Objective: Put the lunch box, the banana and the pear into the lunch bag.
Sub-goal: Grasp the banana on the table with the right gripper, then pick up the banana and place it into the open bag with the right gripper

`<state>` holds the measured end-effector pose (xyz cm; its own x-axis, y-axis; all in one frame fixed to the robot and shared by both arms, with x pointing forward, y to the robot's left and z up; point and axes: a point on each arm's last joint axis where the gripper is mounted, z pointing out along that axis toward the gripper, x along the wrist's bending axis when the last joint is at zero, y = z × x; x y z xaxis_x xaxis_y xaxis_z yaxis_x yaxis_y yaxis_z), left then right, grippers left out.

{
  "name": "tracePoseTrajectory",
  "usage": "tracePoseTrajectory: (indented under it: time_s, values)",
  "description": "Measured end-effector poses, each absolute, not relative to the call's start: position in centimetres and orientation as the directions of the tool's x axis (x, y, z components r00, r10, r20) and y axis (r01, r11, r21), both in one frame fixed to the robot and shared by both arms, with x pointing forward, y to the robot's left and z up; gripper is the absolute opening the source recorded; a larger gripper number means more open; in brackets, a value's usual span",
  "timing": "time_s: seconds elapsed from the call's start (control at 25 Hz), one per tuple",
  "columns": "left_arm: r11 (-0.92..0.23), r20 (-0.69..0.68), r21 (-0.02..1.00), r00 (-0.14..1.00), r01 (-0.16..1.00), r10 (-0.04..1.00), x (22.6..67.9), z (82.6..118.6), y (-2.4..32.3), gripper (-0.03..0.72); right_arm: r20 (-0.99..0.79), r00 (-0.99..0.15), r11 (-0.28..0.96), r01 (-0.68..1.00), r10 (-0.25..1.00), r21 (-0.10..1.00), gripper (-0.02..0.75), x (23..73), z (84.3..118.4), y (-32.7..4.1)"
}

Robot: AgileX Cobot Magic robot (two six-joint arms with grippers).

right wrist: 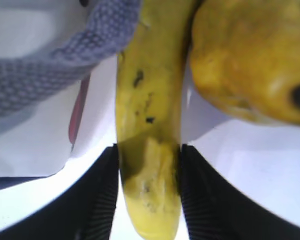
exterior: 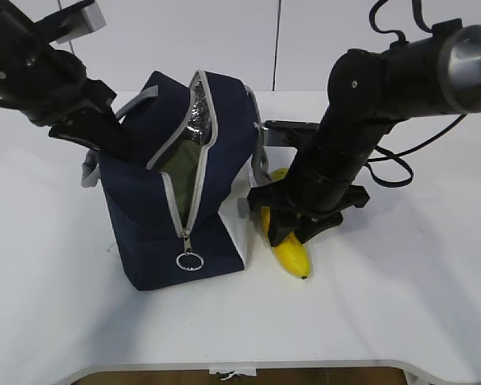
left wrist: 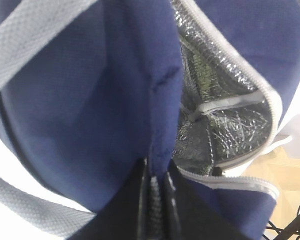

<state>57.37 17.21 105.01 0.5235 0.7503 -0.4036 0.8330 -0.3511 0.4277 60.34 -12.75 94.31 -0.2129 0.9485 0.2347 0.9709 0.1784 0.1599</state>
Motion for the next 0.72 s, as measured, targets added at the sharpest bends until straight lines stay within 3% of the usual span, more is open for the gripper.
tracePoseTrajectory:
  time_s: [0.16,0.72]
  values:
    - [-0.352,-0.402,0.427,0.524,0.833,0.751,57.4,105.0,17.2,0.012,0.236,-0.212,0.179,0.972,0.948,0.151,0.274,60.3,94.3,-12.8]
    - [-0.352,-0.402,0.427,0.524,0.833,0.751,57.4,105.0,17.2,0.012,0.249,-0.241,0.23,0.971,0.938,0.072,0.268,60.5,97.3,-12.3]
